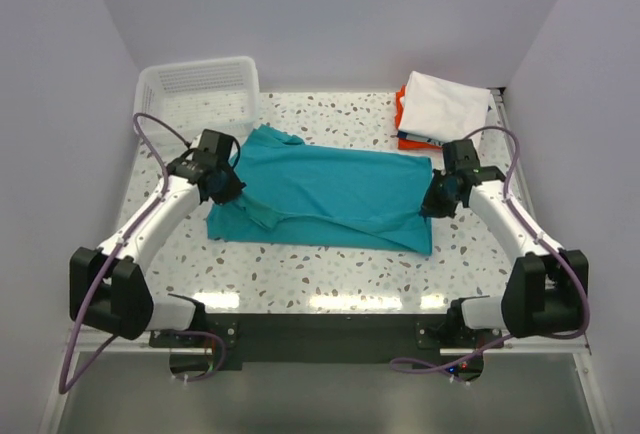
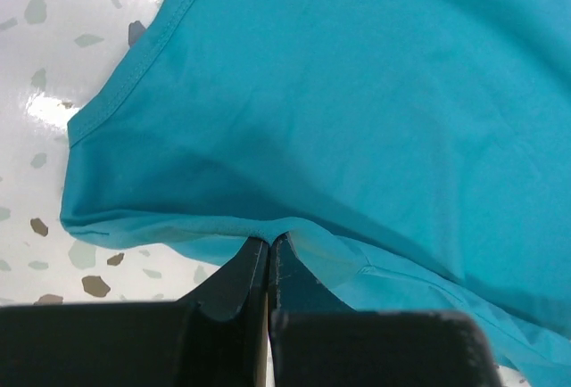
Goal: Fold and stack the t-shirts
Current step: Fold the tshirt
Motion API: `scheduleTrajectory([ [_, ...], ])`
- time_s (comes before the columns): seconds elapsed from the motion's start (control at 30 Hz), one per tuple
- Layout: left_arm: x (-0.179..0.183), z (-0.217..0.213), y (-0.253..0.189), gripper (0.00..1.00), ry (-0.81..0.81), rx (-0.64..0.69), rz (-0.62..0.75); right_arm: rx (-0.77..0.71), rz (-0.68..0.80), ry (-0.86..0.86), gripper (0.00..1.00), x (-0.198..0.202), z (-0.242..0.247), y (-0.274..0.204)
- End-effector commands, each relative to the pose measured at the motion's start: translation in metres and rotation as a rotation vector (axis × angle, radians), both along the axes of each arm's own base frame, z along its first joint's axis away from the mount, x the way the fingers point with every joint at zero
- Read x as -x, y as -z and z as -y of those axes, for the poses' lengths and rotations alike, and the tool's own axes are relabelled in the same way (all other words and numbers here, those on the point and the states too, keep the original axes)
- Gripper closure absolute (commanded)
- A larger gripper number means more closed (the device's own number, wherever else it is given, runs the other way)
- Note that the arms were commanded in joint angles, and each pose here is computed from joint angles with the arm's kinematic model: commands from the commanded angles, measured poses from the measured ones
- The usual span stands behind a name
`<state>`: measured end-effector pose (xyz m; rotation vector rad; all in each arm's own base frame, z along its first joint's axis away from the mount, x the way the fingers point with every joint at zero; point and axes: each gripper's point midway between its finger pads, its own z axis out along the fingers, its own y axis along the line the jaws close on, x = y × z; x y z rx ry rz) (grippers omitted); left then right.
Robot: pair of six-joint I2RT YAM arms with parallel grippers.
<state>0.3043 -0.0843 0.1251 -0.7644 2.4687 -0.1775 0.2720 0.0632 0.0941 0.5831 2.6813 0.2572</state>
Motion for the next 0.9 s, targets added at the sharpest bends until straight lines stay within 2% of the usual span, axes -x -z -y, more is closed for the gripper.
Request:
scheduleTrajectory([
  [0.0, -0.031, -0.001, -0.011, 1.0, 0.028, -0.009, 0.066, -0.006, 0.073, -0.031, 1.0, -0.032, -0.003, -0.01],
  [0.2, -0.061, -0.003, 0.018, 0.99, 0.016, -0.019, 0.003, 0.035, 0.057, 0.001, 1.0, -0.057, 0.007, 0.007],
  [0.27, -0.072, -0.003, 0.029, 0.91, 0.019, -0.019, -0.004, 0.085, 0.059, 0.03, 0.99, -0.067, 0.016, 0.016],
  [0.3, -0.076, -0.005, 0.033, 0.76, 0.022, -0.029, 0.002, 0.106, 0.076, 0.038, 0.97, -0.074, 0.02, 0.015],
  [0.37, -0.09, -0.003, 0.041, 0.54, 0.043, -0.013, 0.005, 0.154, 0.114, 0.048, 0.88, -0.09, 0.029, 0.012],
  [0.4, -0.094, -0.005, 0.041, 0.29, 0.052, -0.01, 0.002, 0.19, 0.107, 0.044, 0.72, -0.091, 0.035, 0.012],
  [0.47, -0.104, -0.003, 0.038, 0.0, 0.067, -0.01, 0.018, 0.202, 0.128, 0.034, 0.71, -0.101, 0.035, 0.002],
  [0.53, -0.105, -0.003, 0.033, 0.0, 0.069, -0.013, 0.016, 0.189, 0.149, 0.009, 0.42, -0.102, 0.032, -0.005],
  [0.57, -0.102, -0.002, 0.028, 0.0, 0.077, -0.003, 0.025, 0.175, 0.173, -0.009, 0.19, -0.102, 0.029, -0.013],
  [0.6, -0.099, -0.002, 0.024, 0.0, 0.077, 0.004, 0.038, 0.162, 0.188, -0.028, 0.01, -0.1, 0.026, -0.018],
  [0.7, -0.077, -0.006, 0.016, 0.0, 0.057, 0.016, 0.061, 0.09, 0.215, -0.075, 0.01, -0.085, 0.012, -0.028],
  [0.77, -0.054, -0.01, 0.016, 0.0, 0.044, 0.018, 0.054, -0.015, 0.217, -0.153, 0.01, -0.066, -0.014, -0.022],
  [0.87, -0.025, -0.001, 0.025, 0.0, 0.073, 0.093, 0.059, -0.088, 0.226, -0.264, 0.01, -0.038, -0.046, -0.019],
])
